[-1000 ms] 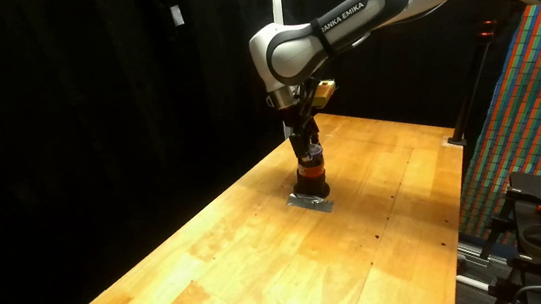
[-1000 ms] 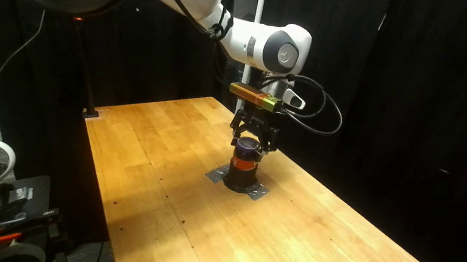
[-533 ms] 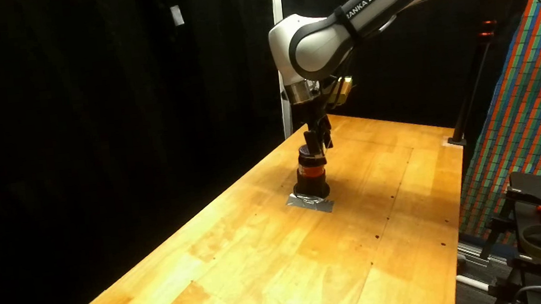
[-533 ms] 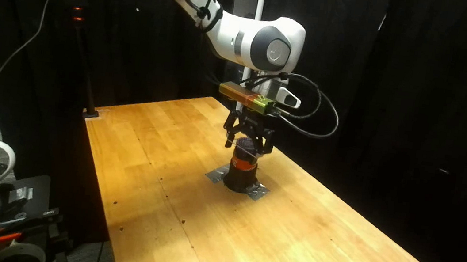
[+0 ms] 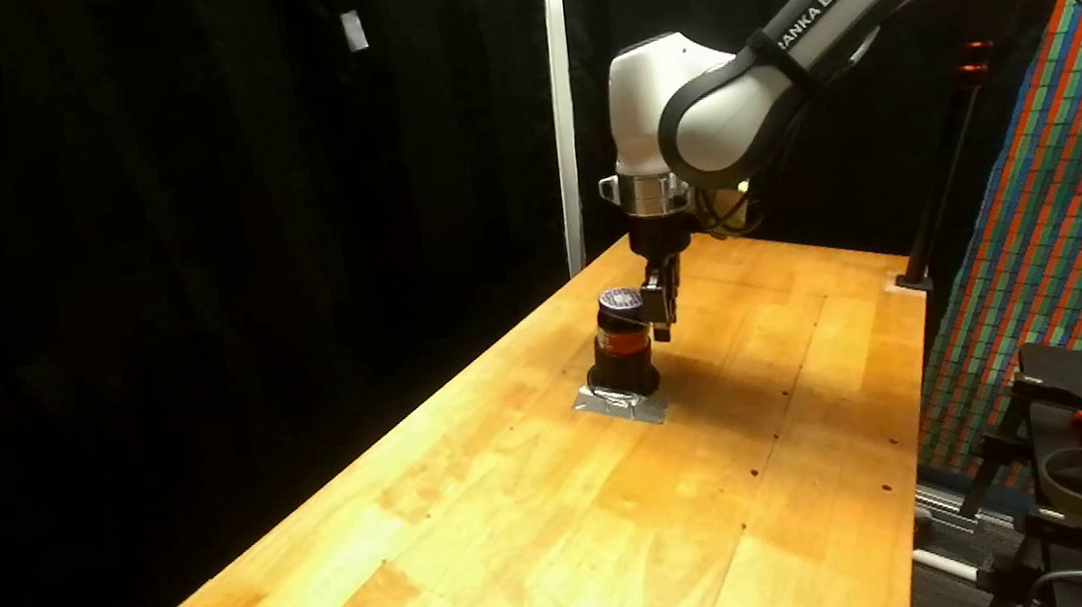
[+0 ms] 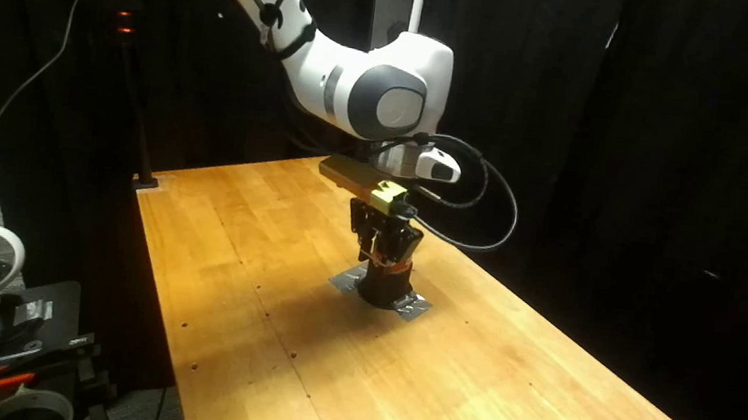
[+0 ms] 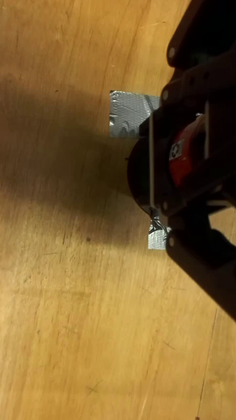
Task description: Put the rubber band on the jar.
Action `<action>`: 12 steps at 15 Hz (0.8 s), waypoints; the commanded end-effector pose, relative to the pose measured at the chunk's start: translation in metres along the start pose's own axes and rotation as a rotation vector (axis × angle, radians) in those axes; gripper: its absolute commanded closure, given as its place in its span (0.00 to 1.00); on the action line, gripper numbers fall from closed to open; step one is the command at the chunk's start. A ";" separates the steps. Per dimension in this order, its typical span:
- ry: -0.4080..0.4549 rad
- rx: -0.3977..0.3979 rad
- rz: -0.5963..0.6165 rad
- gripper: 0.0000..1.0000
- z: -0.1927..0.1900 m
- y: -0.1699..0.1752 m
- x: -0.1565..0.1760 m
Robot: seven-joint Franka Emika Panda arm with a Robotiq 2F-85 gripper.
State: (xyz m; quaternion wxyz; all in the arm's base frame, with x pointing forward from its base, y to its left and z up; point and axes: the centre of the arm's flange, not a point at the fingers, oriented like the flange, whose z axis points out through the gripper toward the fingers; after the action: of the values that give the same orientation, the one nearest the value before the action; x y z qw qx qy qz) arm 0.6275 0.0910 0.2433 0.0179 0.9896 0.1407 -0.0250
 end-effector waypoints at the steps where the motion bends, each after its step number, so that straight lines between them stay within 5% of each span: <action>1: 0.119 -0.022 0.002 0.80 0.006 -0.012 -0.079; 5: 0.291 -0.037 0.009 0.87 0.011 -0.021 -0.114; 12: 0.666 -0.070 -0.014 0.81 0.029 -0.025 -0.171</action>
State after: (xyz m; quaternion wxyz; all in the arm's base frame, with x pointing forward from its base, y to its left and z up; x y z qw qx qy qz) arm 0.5015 0.0729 0.2332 0.0001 0.9604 0.1408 0.2405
